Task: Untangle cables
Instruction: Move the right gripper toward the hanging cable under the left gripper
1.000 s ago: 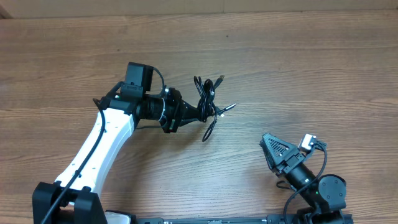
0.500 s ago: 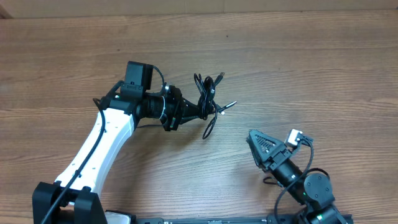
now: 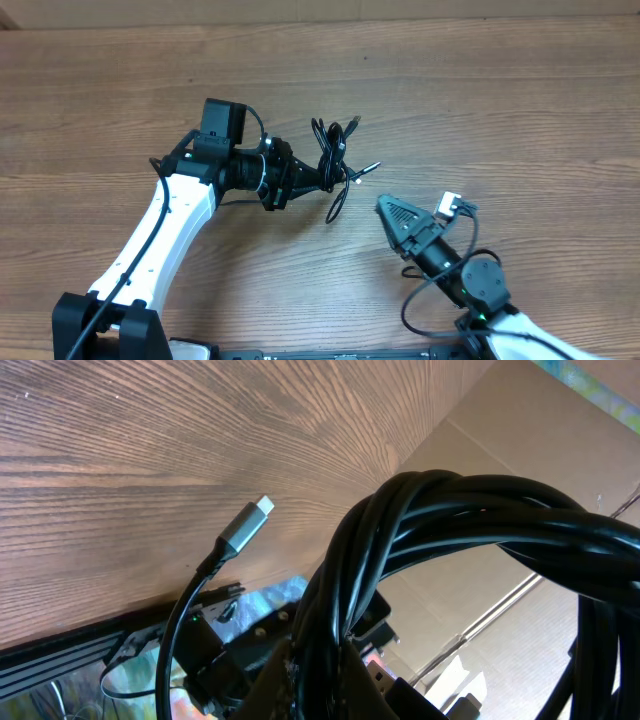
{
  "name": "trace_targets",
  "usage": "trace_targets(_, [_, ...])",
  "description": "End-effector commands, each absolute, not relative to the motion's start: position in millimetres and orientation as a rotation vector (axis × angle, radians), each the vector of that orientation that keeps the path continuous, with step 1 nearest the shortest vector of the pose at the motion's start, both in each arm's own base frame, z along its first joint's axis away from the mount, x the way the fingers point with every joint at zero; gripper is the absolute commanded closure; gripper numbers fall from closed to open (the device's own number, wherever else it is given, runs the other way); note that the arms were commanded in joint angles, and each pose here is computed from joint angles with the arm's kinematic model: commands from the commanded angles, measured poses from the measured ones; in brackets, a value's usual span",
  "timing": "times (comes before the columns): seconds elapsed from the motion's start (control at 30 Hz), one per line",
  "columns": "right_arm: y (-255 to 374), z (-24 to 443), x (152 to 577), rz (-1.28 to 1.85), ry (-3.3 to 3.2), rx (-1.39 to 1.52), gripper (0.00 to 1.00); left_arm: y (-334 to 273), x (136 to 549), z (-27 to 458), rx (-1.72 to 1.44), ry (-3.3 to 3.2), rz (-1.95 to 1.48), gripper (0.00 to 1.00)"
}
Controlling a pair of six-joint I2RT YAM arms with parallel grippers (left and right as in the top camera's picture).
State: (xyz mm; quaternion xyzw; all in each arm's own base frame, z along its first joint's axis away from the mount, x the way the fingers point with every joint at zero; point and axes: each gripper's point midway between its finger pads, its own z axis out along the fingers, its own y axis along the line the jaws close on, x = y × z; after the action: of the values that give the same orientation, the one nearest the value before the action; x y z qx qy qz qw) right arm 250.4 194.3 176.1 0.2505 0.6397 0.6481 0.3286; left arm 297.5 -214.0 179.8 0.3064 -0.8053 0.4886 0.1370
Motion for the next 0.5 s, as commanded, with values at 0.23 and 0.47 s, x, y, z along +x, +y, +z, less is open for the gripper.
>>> trace_targets(0.23, [234, 195, 271, 1.787, 1.694, 0.534, 0.63, -212, 303, 192, 0.862, -2.358, 1.463, 0.96])
trace_targets(0.47, [234, 206, 269, 1.801, 1.648, 0.489, 0.63, -188, 316, 191, 0.964, -2.341, 1.48, 0.96])
